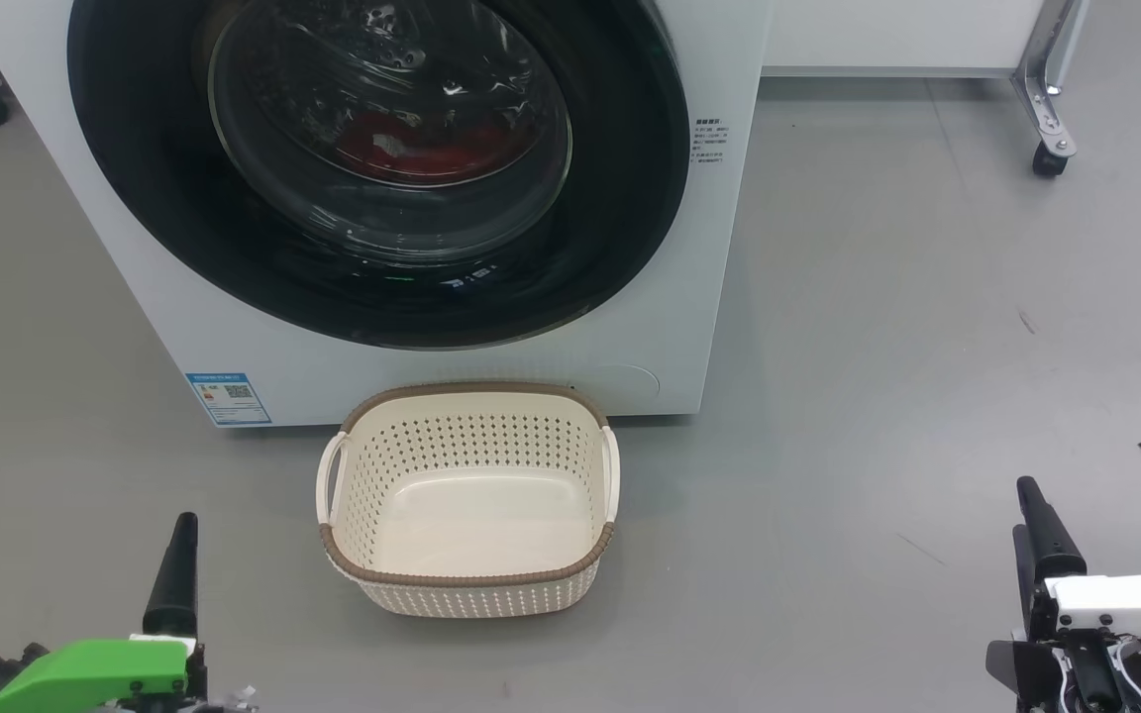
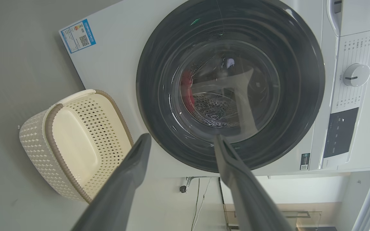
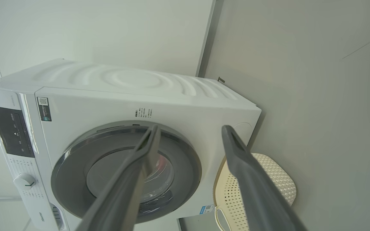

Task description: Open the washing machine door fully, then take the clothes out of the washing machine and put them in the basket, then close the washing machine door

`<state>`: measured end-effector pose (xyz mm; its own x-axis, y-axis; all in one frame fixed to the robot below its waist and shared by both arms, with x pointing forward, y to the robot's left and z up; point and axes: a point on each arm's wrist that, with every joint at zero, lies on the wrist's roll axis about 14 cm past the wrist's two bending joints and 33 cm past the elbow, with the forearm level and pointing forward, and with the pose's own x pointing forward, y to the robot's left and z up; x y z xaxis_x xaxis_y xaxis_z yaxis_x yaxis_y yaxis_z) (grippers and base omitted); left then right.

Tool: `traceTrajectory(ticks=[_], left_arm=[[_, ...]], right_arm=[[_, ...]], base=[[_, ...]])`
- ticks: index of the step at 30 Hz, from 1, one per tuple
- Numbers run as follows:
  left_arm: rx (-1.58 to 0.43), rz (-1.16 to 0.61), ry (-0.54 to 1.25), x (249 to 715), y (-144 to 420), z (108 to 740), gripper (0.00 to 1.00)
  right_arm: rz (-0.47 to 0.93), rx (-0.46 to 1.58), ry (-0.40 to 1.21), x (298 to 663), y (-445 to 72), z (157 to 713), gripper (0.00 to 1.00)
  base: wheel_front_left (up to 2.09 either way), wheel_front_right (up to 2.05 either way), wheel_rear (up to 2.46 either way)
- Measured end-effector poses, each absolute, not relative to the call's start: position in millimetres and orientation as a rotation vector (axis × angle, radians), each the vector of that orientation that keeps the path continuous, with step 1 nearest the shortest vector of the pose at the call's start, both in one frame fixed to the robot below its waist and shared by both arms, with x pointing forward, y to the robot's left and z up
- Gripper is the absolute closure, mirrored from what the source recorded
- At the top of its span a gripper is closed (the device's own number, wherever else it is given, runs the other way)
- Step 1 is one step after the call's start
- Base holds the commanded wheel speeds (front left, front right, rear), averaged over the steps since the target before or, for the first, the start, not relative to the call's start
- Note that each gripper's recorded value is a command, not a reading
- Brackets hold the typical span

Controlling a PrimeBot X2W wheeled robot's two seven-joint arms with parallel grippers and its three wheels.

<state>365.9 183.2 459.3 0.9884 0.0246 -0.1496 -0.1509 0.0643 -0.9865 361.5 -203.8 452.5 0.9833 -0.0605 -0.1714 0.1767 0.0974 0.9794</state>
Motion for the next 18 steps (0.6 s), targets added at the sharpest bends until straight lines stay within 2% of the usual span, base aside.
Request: traceTrajectory(ticks=[8, 18], left_arm=[[-1.361, 0.090, 0.085, 372.3, 184.5, 470.9, 0.00], [-1.129, 0.035, 0.064, 378.9, 185.0, 484.3, 0.00]], right_arm=[[-0.149, 1.326, 0.083, 367.7, -207.0, 460.7, 0.00], [-0.073, 1.060, 0.100, 374.6, -202.9, 469.6, 0.00]], base=[[0.00, 0.00, 0.00], [0.00, 0.00, 0.00]])
